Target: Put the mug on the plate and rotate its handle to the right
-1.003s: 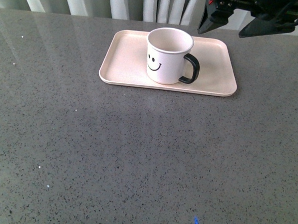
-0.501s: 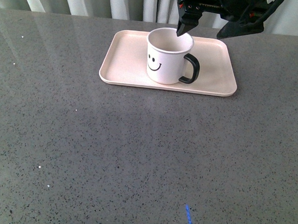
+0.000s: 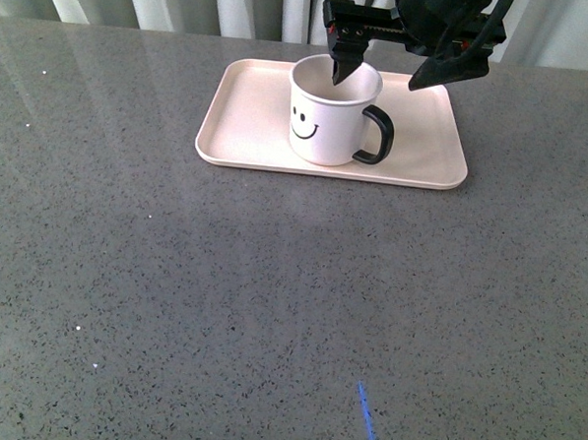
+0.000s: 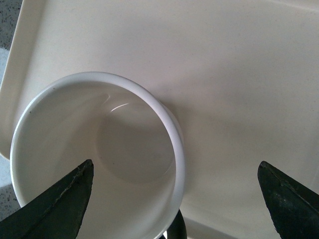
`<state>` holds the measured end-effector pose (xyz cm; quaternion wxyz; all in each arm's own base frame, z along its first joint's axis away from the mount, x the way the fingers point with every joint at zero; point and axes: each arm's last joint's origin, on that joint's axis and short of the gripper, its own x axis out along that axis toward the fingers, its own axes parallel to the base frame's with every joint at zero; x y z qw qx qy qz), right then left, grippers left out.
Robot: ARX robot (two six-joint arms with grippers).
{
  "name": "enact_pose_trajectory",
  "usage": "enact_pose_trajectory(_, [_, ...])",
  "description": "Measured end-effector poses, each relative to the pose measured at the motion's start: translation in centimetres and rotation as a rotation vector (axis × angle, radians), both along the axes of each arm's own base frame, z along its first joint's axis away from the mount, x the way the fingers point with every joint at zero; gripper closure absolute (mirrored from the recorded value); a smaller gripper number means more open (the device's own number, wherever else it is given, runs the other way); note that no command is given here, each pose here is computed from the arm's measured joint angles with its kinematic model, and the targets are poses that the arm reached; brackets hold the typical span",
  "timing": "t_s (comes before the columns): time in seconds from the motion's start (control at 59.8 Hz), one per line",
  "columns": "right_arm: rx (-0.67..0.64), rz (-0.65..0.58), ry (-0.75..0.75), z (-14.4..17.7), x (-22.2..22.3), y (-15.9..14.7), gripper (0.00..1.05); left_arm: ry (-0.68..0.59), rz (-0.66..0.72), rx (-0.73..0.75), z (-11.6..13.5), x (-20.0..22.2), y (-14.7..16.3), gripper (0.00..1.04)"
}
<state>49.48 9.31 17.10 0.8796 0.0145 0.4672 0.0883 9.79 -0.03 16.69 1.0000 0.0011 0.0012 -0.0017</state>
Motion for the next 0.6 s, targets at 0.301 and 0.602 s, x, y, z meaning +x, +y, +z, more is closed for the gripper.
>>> enact_pose_trajectory(0.301, [0.009,-0.010,0.024,-0.5,1.1,0.7,0.09,0.000,0.000,0.000,0.0,0.0,0.0,0.09])
enact_pose_trajectory(0.602, [0.010,-0.022,0.044,-0.8,1.7,0.9,0.48,0.000,0.000,0.000,0.0,0.0,0.0,0.09])
